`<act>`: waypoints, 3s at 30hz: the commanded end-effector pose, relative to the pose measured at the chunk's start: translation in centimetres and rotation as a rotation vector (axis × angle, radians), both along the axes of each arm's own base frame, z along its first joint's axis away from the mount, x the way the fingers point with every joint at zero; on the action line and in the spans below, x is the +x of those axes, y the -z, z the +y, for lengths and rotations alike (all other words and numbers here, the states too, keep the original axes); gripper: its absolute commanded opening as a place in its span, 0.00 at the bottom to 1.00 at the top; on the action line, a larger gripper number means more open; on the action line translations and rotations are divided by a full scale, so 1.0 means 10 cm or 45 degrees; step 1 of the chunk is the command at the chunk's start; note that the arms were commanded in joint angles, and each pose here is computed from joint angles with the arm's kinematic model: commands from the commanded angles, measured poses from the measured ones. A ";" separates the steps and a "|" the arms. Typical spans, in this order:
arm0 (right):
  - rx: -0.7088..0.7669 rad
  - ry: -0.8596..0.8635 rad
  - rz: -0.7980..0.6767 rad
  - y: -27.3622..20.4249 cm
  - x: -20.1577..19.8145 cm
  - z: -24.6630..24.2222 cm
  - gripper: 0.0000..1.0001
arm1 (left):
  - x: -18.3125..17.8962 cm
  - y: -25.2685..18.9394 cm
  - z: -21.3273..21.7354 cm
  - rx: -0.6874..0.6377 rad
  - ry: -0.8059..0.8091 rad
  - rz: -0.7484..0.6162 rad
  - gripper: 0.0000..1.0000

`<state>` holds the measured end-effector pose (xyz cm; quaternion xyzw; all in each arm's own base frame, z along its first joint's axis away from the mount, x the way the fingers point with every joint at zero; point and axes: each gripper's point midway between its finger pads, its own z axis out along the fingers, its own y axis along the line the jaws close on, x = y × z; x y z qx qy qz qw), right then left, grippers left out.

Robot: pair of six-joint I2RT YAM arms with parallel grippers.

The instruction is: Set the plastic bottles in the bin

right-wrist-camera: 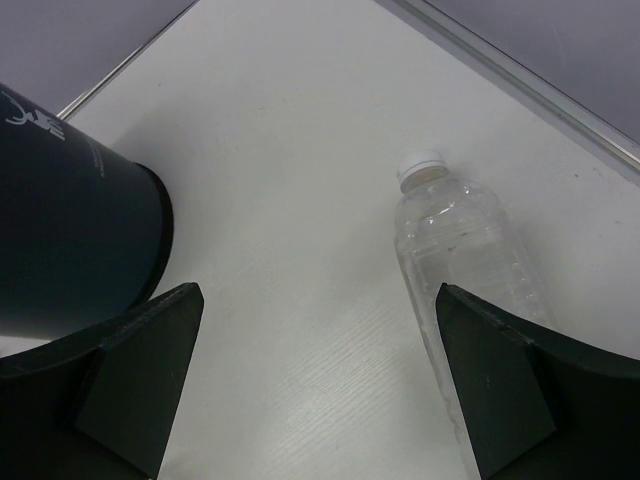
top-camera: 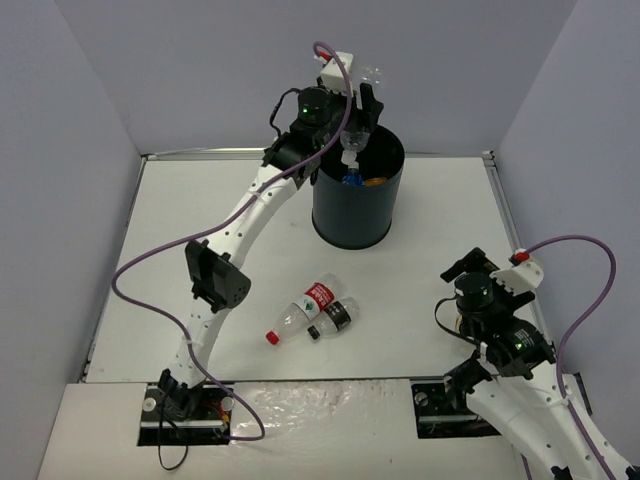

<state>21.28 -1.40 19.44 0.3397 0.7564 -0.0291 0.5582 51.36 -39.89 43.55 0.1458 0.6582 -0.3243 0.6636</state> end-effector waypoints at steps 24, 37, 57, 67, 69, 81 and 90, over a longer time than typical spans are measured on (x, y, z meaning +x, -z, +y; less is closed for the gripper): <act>-0.050 0.068 0.354 0.37 0.28 -0.08 1.00 | -1.36 -0.48 1.82 0.123 -0.465 0.034 0.97; 0.168 -0.687 0.453 0.60 0.14 1.86 1.00 | -1.93 1.36 3.00 0.166 -0.799 0.500 0.97; 0.319 -0.581 0.489 1.36 -0.12 2.68 1.00 | -1.78 2.01 2.97 0.207 -0.748 0.709 0.97; 0.296 -0.472 0.447 1.56 -0.09 2.49 0.94 | -1.79 2.04 2.89 0.196 -0.689 0.712 0.97; 0.253 -0.456 0.428 1.59 -0.05 2.45 0.91 | -1.77 2.08 2.87 0.202 -0.678 0.721 0.97; 0.269 -0.453 0.340 1.41 0.01 2.39 0.34 | -1.76 2.14 2.81 0.227 -0.638 0.749 0.97; 0.224 -0.438 0.001 0.03 0.27 1.83 0.26 | -1.78 2.17 2.72 0.229 -0.563 0.756 0.97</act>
